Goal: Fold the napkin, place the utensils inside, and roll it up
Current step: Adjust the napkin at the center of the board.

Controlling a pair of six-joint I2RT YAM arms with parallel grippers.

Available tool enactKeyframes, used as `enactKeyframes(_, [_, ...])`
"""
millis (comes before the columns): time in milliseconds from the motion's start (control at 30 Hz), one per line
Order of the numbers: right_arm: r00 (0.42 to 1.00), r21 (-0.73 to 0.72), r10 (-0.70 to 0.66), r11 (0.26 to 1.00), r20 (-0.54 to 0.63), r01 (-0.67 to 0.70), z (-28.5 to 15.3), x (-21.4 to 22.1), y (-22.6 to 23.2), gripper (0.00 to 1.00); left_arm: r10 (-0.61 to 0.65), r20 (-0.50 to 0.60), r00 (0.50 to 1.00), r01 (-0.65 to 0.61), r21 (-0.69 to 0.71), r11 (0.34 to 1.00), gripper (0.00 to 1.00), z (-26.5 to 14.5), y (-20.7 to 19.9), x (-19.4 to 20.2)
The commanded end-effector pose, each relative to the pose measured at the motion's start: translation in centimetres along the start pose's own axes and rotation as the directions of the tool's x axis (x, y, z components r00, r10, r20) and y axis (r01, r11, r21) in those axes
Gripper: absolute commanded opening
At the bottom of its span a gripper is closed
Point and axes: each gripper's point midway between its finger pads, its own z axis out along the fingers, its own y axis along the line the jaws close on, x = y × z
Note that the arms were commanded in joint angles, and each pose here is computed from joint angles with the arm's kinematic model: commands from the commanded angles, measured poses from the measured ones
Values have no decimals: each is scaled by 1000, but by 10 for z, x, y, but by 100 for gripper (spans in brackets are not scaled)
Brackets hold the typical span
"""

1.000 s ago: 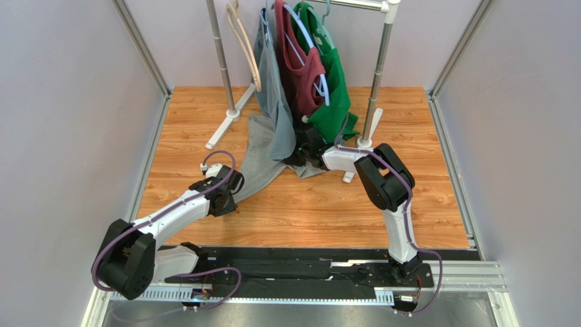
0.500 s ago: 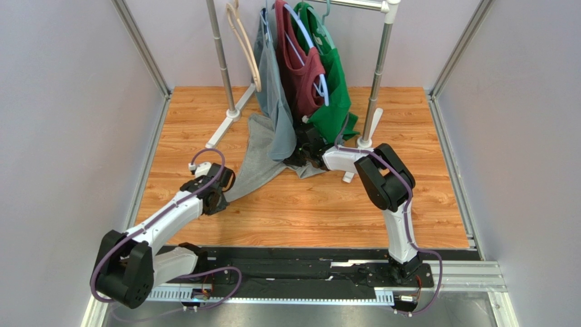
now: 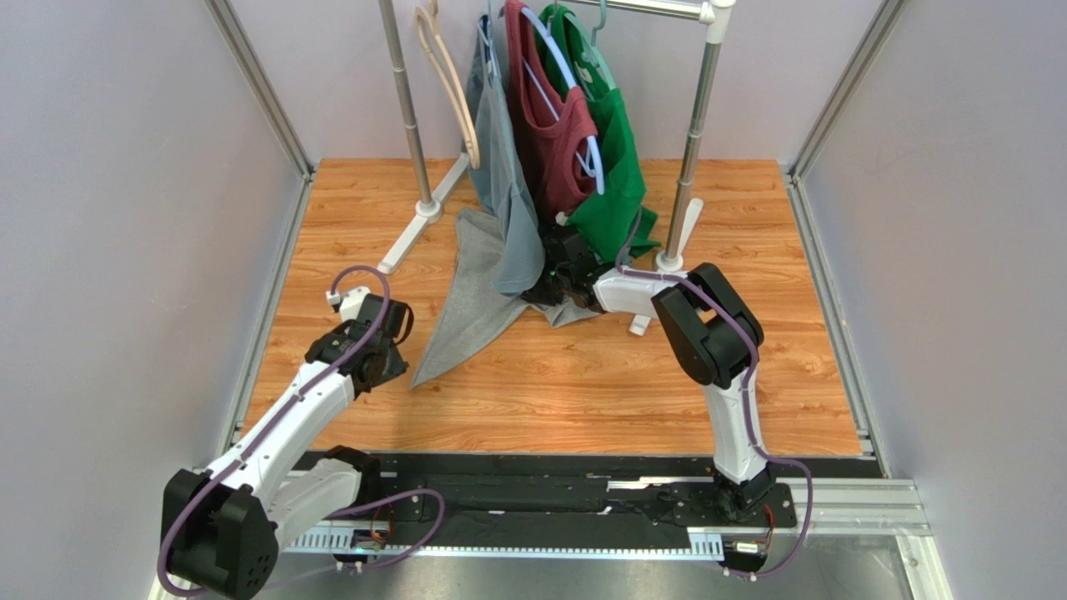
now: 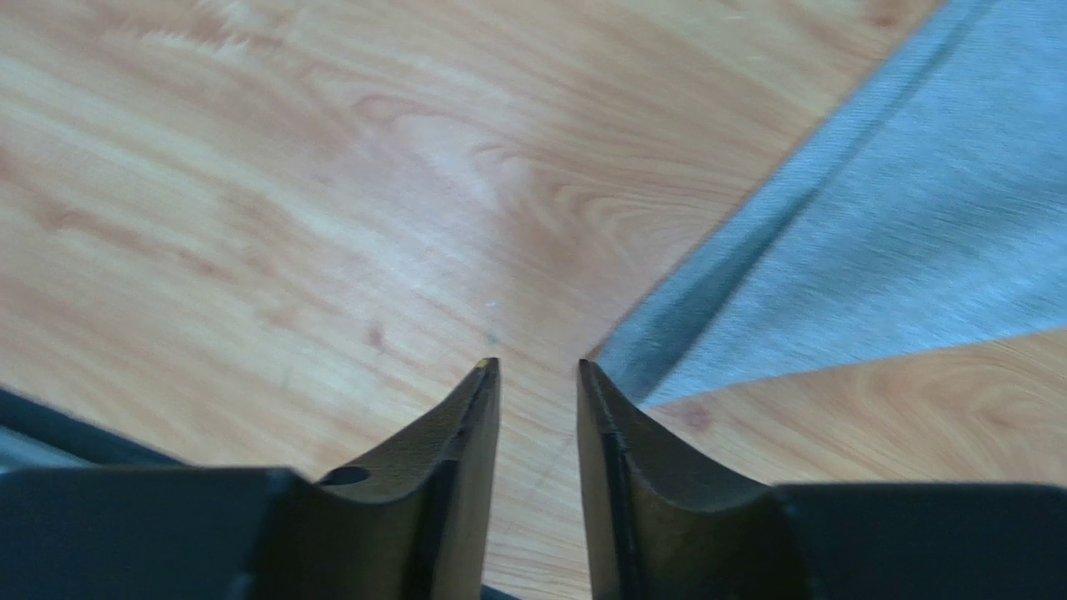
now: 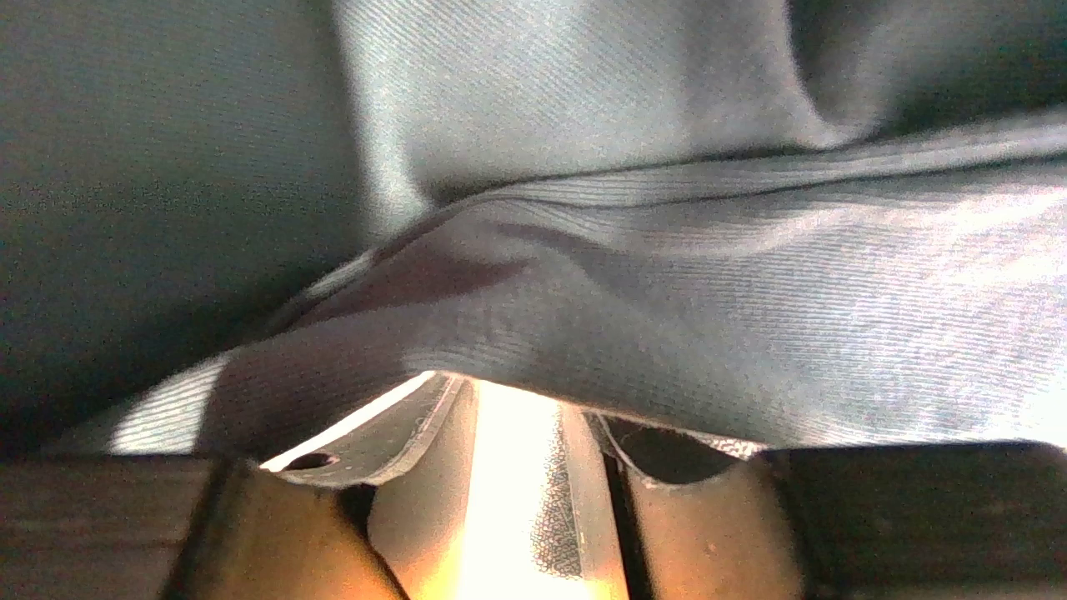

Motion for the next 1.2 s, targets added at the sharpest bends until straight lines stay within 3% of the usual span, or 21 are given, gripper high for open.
enactKeyframes(0, [994,117,-24,992,-102,36,-9,30,-44,40,27,77,997,-42,203,978,44,-19,-56,-26])
enactKeyframes(67, [994,76,-51,995,-96,58,-13,29,-34,41,46,110,993,-75,281,957,48,-32,-87,-32])
enactKeyframes(200, [990,9,-90,996,-108,92,-27,32,-19,43,-11,77,997,-24,436,900,51,-29,-148,-32])
enactKeyframes(333, [984,5,-90,996,-156,92,-27,50,-21,43,-36,68,997,4,426,905,52,-24,-169,-41])
enactKeyframes(533, [970,9,-76,997,-232,81,-19,94,-16,43,-43,111,993,-2,381,925,56,-21,-167,-54])
enactKeyframes(933, [970,-127,-91,990,-225,64,-26,177,81,43,-125,62,990,97,344,934,59,-8,-112,-37])
enactKeyframes(1167, [972,-188,-168,973,-167,136,-30,181,109,44,-115,64,991,88,333,939,60,-4,-84,-39])
